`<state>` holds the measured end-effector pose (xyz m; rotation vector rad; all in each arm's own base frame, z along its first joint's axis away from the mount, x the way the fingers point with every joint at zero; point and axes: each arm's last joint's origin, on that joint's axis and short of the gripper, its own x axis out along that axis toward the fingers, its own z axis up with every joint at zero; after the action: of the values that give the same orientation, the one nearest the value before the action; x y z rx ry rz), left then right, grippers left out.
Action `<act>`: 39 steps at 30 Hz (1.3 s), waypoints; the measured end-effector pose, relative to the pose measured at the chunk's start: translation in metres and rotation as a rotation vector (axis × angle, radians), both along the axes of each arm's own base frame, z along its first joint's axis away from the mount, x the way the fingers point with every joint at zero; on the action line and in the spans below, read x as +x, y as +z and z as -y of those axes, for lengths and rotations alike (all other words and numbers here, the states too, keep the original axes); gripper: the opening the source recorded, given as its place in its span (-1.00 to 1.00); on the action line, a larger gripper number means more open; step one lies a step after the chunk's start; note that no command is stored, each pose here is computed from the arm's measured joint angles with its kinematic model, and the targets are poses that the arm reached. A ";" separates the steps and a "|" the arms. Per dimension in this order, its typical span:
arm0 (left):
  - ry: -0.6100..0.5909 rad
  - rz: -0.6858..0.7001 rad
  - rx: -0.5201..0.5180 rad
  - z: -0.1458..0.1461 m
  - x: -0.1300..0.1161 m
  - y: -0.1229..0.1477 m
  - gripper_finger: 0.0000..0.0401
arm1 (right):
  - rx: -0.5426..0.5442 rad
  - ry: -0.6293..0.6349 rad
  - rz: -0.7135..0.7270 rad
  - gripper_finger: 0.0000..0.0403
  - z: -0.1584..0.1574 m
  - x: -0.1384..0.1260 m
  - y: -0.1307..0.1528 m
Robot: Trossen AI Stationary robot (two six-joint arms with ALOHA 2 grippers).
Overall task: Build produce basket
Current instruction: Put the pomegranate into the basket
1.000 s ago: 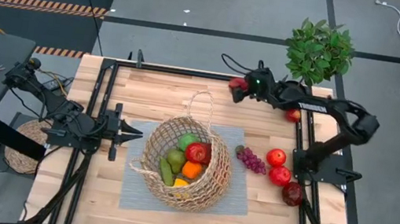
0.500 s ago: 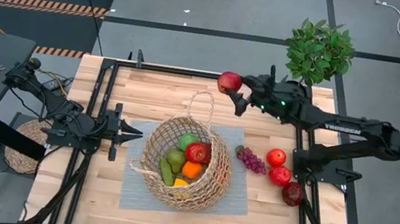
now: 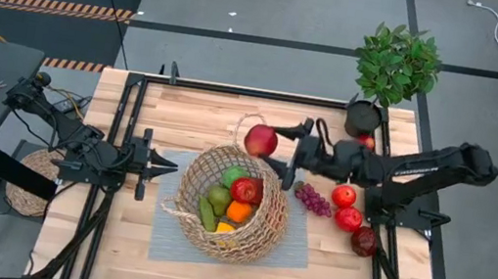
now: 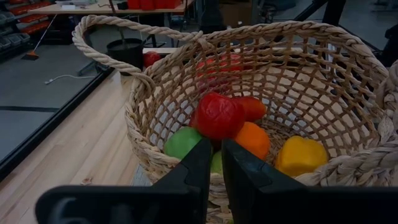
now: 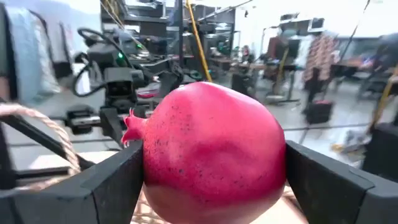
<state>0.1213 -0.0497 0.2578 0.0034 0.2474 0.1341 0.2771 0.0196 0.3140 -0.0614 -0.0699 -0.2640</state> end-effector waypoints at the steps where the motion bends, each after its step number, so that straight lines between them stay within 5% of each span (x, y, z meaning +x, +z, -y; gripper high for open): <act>1: 0.000 0.000 0.000 0.000 0.000 0.000 -0.76 | -0.026 -0.012 -0.006 0.78 -0.005 0.001 -0.001; 8: 0.000 0.000 0.000 0.000 0.000 0.000 -0.76 | -0.216 -0.012 -0.050 0.78 -0.035 0.008 -0.011; 14: 0.000 0.000 0.000 0.000 0.000 0.000 -0.76 | -0.564 -0.020 -0.059 0.78 -0.061 0.020 0.000; 24: 0.000 0.000 0.000 0.000 0.000 0.000 -0.76 | -1.000 -0.069 -0.222 0.78 -0.079 0.057 -0.012; 32: 0.000 -0.001 0.000 0.000 0.000 0.000 -0.76 | -1.220 -0.114 -0.259 0.78 -0.087 0.088 -0.029; 39: 0.000 -0.001 0.000 0.000 0.000 0.000 -0.76 | -1.232 -0.143 -0.228 0.78 -0.091 0.106 -0.033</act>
<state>0.1213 -0.0498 0.2577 0.0037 0.2479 0.1338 0.3832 0.1110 0.2811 -1.3224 0.0075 -0.3224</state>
